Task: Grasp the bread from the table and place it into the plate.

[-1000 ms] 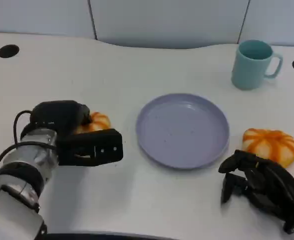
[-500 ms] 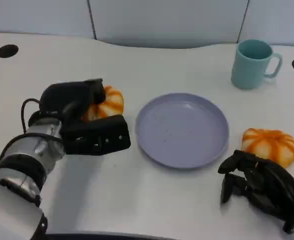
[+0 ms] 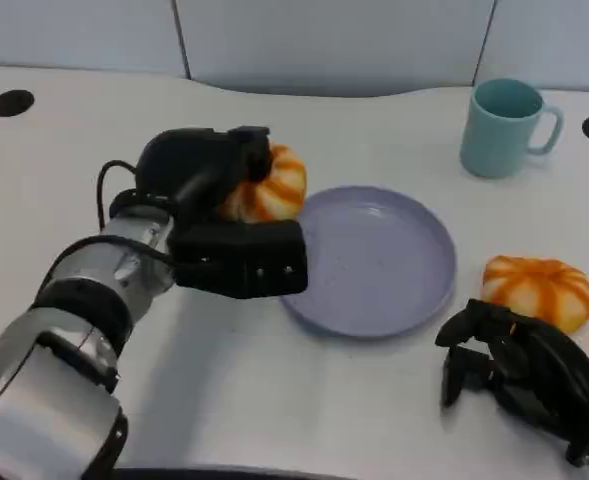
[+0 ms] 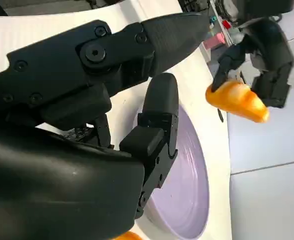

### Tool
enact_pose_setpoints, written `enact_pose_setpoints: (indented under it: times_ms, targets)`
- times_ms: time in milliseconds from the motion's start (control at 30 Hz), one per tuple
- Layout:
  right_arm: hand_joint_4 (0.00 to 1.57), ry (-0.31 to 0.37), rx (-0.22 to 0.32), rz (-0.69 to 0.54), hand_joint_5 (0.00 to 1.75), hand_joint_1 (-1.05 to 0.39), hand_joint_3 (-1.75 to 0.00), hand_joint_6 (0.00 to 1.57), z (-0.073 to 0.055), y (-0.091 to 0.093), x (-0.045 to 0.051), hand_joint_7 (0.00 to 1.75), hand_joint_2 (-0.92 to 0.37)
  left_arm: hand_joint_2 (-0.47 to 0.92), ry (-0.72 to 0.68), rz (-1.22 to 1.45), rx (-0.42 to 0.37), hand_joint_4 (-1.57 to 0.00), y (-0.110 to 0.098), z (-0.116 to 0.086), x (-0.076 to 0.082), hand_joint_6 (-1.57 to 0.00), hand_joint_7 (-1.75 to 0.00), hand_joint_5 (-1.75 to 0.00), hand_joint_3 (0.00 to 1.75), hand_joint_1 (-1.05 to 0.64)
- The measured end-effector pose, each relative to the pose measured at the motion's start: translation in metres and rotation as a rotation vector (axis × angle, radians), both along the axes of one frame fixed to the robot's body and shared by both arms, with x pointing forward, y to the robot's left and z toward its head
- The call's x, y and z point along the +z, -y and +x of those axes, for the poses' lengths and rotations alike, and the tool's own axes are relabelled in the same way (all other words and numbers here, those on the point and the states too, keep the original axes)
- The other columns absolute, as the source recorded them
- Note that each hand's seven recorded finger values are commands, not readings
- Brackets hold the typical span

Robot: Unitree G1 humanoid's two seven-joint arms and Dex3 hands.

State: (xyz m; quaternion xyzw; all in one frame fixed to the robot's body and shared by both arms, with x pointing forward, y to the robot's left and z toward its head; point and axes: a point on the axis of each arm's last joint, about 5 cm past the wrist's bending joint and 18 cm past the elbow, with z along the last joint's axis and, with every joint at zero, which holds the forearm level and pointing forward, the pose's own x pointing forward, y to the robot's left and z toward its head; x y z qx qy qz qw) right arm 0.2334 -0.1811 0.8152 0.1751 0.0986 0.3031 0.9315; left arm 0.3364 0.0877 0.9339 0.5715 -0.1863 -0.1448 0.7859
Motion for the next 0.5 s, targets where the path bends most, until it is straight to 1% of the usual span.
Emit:
enact_pose_setpoints:
  times_ms: [33, 100, 167, 300, 367, 500]
  targets:
    - [0.60, 0.000, 0.000, 0.000, 1.65, -0.53, -0.11, 0.74, 0.000, 0.000, 0.0001, 1.05, -0.92, 0.61, 0.009, -0.008, -0.017, -0.91, 0.004, 0.000, 0.002, -0.68, -1.75, -1.75, 0.80, -0.24]
    - [0.60, -0.005, 0.001, 0.002, 1.65, -0.54, -0.11, 0.74, 0.001, 0.000, 0.0003, 1.05, -0.92, 0.56, 0.022, -0.022, -0.051, -0.92, 0.011, 0.000, 0.006, -0.69, -1.75, -1.75, 0.83, -0.24]
    - [0.59, -0.008, 0.000, 0.002, 1.65, -0.54, -0.11, 0.74, 0.001, -0.001, 0.0005, 1.05, -0.92, 0.56, 0.027, -0.033, -0.073, -0.94, 0.018, 0.000, 0.008, -0.71, -1.75, -1.75, 0.84, -0.26]
    - [0.59, -0.011, 0.000, 0.005, 1.63, -0.53, -0.10, 0.74, 0.001, -0.001, 0.0000, 1.03, -0.92, 0.56, 0.024, -0.036, -0.102, -0.96, 0.027, -0.003, 0.007, -0.72, -1.75, -1.75, 0.85, -0.26]
    - [0.61, -0.011, -0.001, 0.008, 1.64, -0.53, -0.09, 0.75, 0.002, -0.001, 0.0002, 1.03, -0.92, 0.55, 0.024, -0.026, -0.118, -0.96, 0.031, -0.004, 0.006, -0.70, -1.75, -1.75, 0.91, -0.26]
    - [0.61, -0.011, 0.002, 0.014, 1.64, -0.52, -0.08, 0.74, 0.002, -0.002, 0.0002, 1.02, -0.92, 0.52, 0.015, 0.000, -0.154, -0.93, 0.039, -0.007, 0.005, -0.67, -1.75, -1.75, 0.93, -0.28]
